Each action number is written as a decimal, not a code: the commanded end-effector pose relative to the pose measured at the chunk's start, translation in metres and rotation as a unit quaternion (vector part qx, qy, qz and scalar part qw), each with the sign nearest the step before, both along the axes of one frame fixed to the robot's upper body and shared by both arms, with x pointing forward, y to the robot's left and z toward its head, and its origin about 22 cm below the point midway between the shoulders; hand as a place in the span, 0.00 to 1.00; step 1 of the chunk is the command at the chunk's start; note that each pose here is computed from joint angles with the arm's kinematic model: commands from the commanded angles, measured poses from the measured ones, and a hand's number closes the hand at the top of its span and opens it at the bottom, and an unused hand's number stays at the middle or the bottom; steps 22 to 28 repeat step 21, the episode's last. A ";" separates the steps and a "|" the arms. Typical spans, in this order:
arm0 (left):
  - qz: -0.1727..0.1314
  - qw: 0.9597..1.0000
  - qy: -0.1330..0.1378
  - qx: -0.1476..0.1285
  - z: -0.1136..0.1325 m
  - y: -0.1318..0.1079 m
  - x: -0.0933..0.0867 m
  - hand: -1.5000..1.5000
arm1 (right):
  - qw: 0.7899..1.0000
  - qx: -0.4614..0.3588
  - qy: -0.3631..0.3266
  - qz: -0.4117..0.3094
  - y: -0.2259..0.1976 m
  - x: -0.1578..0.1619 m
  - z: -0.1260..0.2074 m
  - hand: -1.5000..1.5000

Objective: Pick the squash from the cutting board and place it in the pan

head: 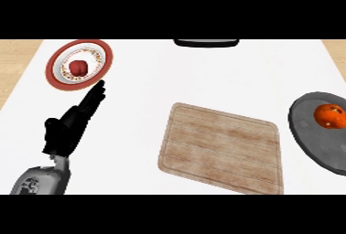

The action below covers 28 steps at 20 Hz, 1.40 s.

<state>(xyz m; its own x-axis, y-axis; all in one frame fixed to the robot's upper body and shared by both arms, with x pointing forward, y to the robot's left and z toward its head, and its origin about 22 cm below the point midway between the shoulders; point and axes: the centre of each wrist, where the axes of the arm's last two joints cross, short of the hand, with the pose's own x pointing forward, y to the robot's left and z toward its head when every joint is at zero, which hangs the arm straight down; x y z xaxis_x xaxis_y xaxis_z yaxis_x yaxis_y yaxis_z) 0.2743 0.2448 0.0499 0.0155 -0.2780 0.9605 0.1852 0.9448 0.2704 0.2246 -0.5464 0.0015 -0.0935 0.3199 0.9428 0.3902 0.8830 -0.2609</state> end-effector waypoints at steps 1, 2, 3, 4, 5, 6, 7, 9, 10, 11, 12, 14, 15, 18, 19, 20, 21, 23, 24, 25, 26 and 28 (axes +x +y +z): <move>0.004 1.000 0.003 -0.003 -0.006 -0.002 0.006 0.50 | 0.999 -0.001 -0.052 0.016 -0.014 -0.033 -0.008 0.00; 0.011 1.000 -0.003 0.004 0.002 0.006 0.011 0.50 | 0.998 0.010 -0.051 0.025 -0.024 -0.051 -0.006 0.00; 0.005 1.000 0.003 -0.002 -0.006 0.004 0.004 0.50 | 0.998 -0.003 -0.055 0.022 -0.016 -0.054 -0.020 0.00; 0.001 1.000 -0.001 0.001 0.011 -0.001 0.008 0.50 | 0.999 0.006 -0.044 0.025 -0.011 -0.047 -0.022 0.00; 0.007 1.000 0.004 -0.004 0.005 0.015 -0.003 0.50 | 0.998 0.010 -0.051 0.019 -0.017 -0.068 -0.027 0.00; 0.004 1.000 0.002 0.008 -0.001 -0.008 -0.001 0.50 | 0.998 0.018 -0.051 0.026 -0.014 -0.057 -0.024 0.00; 0.008 1.000 -0.001 0.001 -0.004 0.002 -0.005 0.50 | 0.998 0.018 -0.050 0.025 -0.010 -0.072 -0.038 0.00; 0.010 1.000 0.002 -0.006 -0.010 0.002 -0.008 0.50 | 0.998 0.020 -0.051 0.038 -0.014 -0.074 -0.033 0.00; 0.015 1.000 0.004 0.004 -0.008 0.011 -0.008 0.50 | 0.998 0.024 -0.054 0.036 -0.016 -0.098 -0.042 0.00; 0.002 1.000 0.003 0.002 -0.002 0.001 -0.004 0.50 | 0.998 0.021 -0.056 0.036 -0.014 -0.089 -0.041 0.00; 0.008 1.000 0.002 -0.001 0.011 -0.002 0.004 0.50 | 0.998 0.016 -0.054 0.033 -0.011 -0.082 -0.042 0.00; 0.015 1.000 0.007 -0.006 0.002 0.006 0.002 0.50 | 0.998 0.011 -0.055 0.036 -0.009 -0.112 -0.055 0.00; 0.009 1.000 0.006 -0.007 -0.007 0.004 -0.015 0.50 | 0.998 0.019 -0.056 0.034 -0.014 -0.118 -0.052 0.00; 0.008 1.000 0.011 0.004 0.012 0.011 0.000 0.50 | 0.997 0.012 -0.063 0.034 -0.003 -0.118 -0.063 0.00; 0.015 1.000 0.007 0.005 -0.007 0.015 -0.004 0.50 | 0.998 0.015 -0.058 0.030 -0.002 -0.118 -0.064 0.00; 0.018 1.000 0.011 0.008 0.003 0.012 -0.006 0.50 | 0.998 0.007 -0.056 0.023 -0.009 -0.134 -0.061 0.00; 0.009 1.000 0.002 -0.006 -0.004 0.011 -0.009 0.50 | 0.999 0.003 -0.050 0.019 -0.015 -0.123 -0.051 0.00; 0.009 1.000 0.002 -0.006 -0.004 0.011 -0.009 0.50 | 0.999 0.003 -0.050 0.019 -0.015 -0.123 -0.051 0.00; 0.009 1.000 0.002 -0.006 -0.004 0.011 -0.009 0.50 | 0.999 0.003 -0.050 0.019 -0.015 -0.123 -0.051 0.00; 0.009 1.000 0.002 -0.006 -0.004 0.011 -0.009 0.50 | 0.999 0.003 -0.050 0.019 -0.015 -0.123 -0.051 0.00; 0.009 1.000 0.002 -0.006 -0.004 0.011 -0.009 0.50 | 0.999 0.003 -0.050 0.019 -0.015 -0.123 -0.051 0.00; 0.009 1.000 0.002 -0.006 -0.004 0.011 -0.009 0.50 | 0.999 0.003 -0.050 0.019 -0.015 -0.123 -0.051 0.00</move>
